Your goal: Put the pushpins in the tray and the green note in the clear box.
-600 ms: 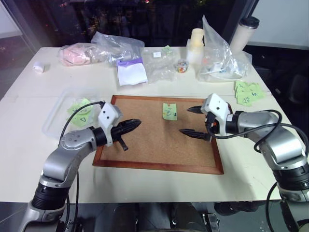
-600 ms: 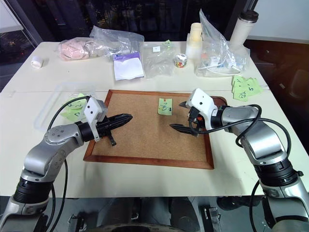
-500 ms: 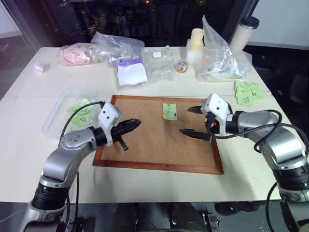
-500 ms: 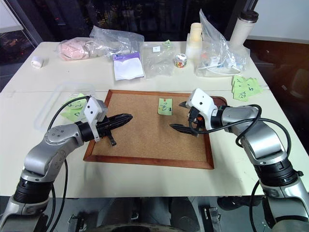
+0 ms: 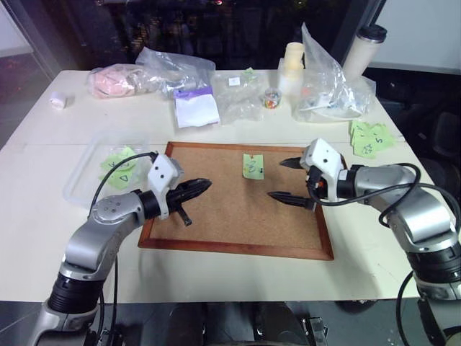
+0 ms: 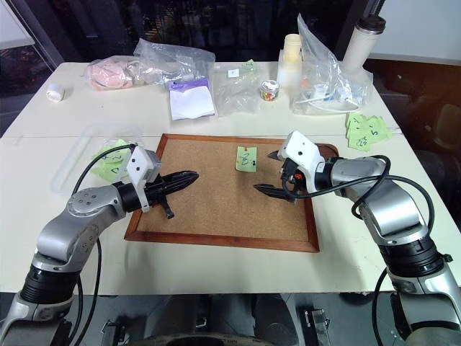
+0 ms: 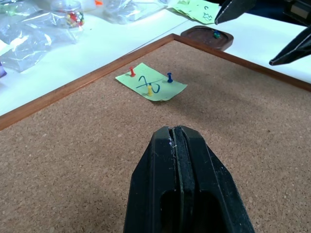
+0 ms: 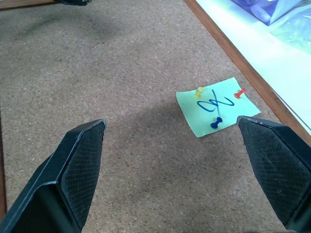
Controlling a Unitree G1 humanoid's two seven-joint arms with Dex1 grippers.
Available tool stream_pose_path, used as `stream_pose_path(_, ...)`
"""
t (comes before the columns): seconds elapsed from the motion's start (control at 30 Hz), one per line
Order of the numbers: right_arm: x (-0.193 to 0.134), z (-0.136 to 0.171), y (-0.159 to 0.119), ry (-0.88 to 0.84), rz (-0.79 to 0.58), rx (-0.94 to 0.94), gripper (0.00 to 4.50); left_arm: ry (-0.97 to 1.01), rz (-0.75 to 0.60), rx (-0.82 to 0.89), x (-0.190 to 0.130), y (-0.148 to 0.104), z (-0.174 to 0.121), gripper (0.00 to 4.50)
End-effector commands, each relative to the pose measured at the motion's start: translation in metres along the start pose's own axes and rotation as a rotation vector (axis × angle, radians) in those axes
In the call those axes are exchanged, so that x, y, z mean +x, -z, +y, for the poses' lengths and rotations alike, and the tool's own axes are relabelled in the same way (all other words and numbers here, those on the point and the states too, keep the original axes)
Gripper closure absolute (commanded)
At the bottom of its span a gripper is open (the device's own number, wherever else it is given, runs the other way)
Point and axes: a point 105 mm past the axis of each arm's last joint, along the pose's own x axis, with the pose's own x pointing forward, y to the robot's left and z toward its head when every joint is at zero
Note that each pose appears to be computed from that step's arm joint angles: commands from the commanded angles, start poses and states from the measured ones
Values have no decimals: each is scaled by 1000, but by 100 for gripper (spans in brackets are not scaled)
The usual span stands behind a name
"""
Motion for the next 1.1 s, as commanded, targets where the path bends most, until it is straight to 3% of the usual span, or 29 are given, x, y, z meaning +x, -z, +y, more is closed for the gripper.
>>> stream_pose_path(0.03, -3, -7, -15, 34, -50, -39, 3, 1, -28, 30, 1, -7, -1, 450)
stream_pose_path(0.3, 11, -32, -23, 125, -87, 47, 3, -14, -26, 23, 20, 7, 0, 450)
stream_pose_path(0.47, 38, -54, -30, 196, -79, 166, 3, -26, -4, 12, 32, 25, 2, 450)
stream_pose_path(0.83, 90, -76, -19, 250, -5, 222, 3, -43, 35, -8, 33, 47, -1, 450)
stream_pose_path(0.93, 96, -78, -16, 253, 7, 215, 90, -45, 35, -9, 32, 48, -2, 450)
stream_pose_path(1.0, 99, -79, -15, 251, 11, 215, 185, -48, 36, -9, 31, 48, -3, 450)
stream_pose_path(1.1, 103, -78, -12, 247, 17, 223, 185, -57, 36, -10, 29, 48, -3, 450)
